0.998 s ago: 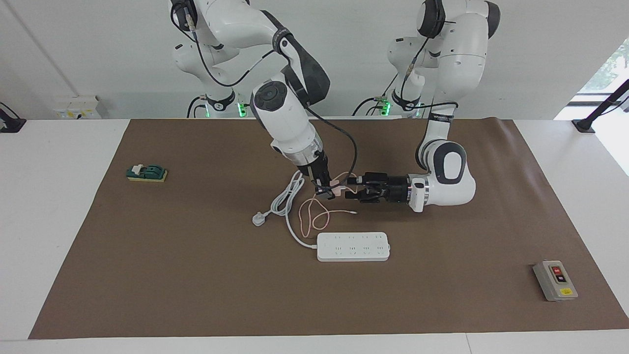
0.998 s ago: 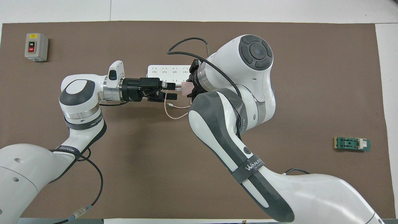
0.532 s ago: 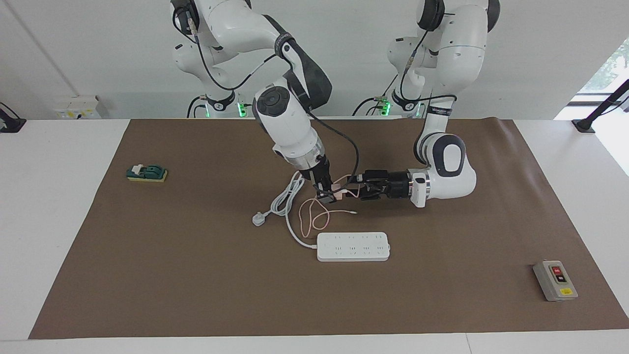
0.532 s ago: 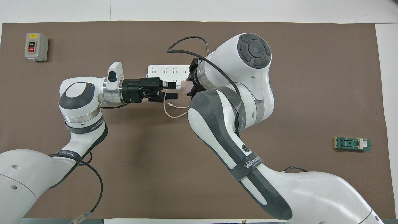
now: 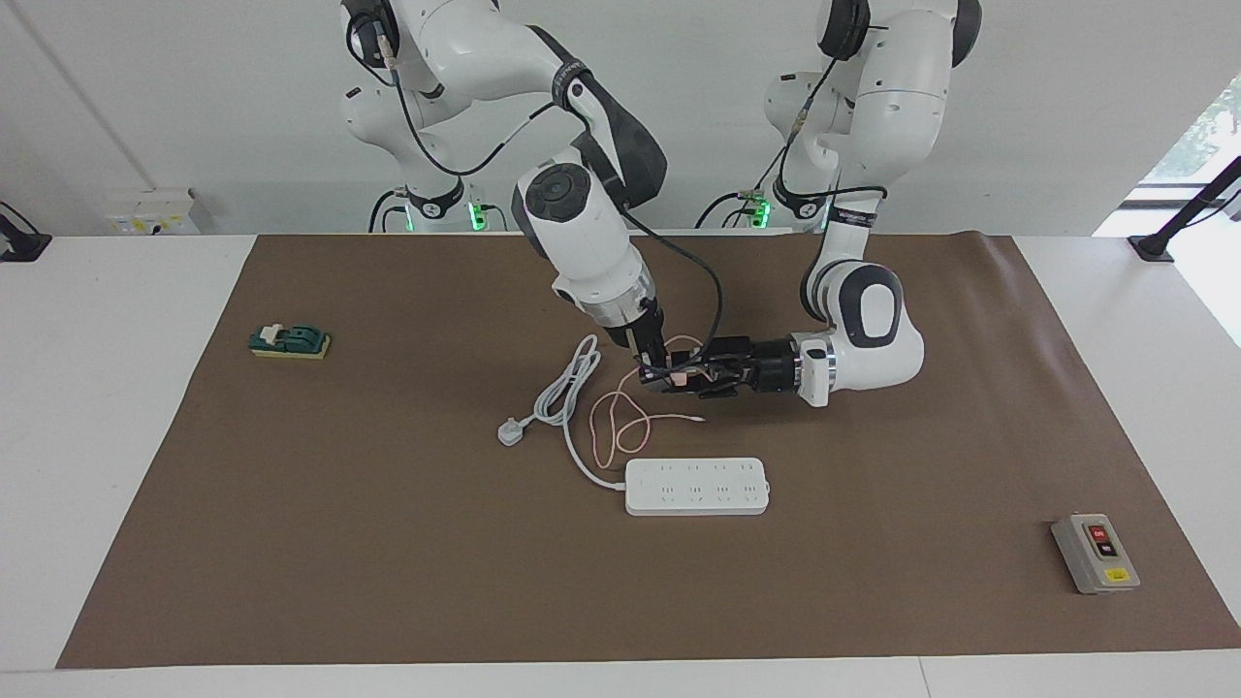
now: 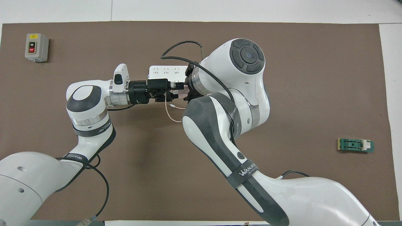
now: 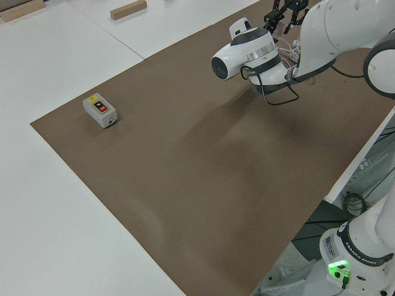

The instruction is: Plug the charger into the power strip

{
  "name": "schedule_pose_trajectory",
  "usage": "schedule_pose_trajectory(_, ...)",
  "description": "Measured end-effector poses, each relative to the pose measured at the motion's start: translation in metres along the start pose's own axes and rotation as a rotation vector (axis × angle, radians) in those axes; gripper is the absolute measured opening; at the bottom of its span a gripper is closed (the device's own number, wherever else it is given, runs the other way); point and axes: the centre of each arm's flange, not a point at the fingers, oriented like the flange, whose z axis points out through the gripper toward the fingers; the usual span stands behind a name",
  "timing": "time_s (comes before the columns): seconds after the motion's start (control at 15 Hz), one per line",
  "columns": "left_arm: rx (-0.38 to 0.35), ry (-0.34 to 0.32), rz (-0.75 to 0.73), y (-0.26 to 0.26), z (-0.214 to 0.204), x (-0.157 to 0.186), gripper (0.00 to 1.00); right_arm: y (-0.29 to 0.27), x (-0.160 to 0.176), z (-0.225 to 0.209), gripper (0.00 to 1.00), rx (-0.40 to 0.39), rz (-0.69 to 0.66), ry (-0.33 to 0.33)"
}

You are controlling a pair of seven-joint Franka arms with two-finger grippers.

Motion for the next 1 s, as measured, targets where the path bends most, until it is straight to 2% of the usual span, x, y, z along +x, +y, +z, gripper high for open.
schedule_pose_trajectory(0.13, 0.0, 0.001, 0.003, 0.0006, -0.0014, 0.0004, 0.79, -0.0002, 0.0003, -0.0001, 0.47, 0.0, 0.0, 0.0)
schedule_pose_trajectory(0.2, -0.001, 0.002, 0.004, 0.0011, -0.0016, 0.0004, 0.79, -0.0002, 0.0003, -0.0001, 0.47, 0.0, 0.0, 0.0)
schedule_pose_trajectory(0.33, -0.001, 0.002, 0.007, 0.0015, -0.0017, 0.0004, 0.67, -0.0003, 0.0004, -0.0002, 0.47, 0.001, 0.0, 0.001)
schedule_pose_trajectory(0.4, -0.001, 0.002, 0.008, 0.0017, -0.0022, 0.0006, 0.67, -0.0003, 0.0005, -0.0002, 0.47, 0.001, 0.0, 0.001)
schedule_pose_trajectory(0.47, -0.001, 0.003, 0.009, 0.0018, -0.003, 0.0008, 0.59, -0.0003, 0.0005, -0.0002, 0.47, 0.001, 0.0, 0.001)
schedule_pose_trajectory(0.6, 0.0, 0.003, 0.023, 0.0011, -0.0049, 0.001, 0.36, -0.0001, 0.0, -0.0008, 0.47, -0.001, 0.001, 0.001)
schedule_pose_trajectory(1.0, 0.0, -0.006, 0.042, 0.0009, -0.0076, 0.0005, 0.33, 0.0011, -0.0021, 0.0, 0.47, -0.004, -0.001, -0.001)
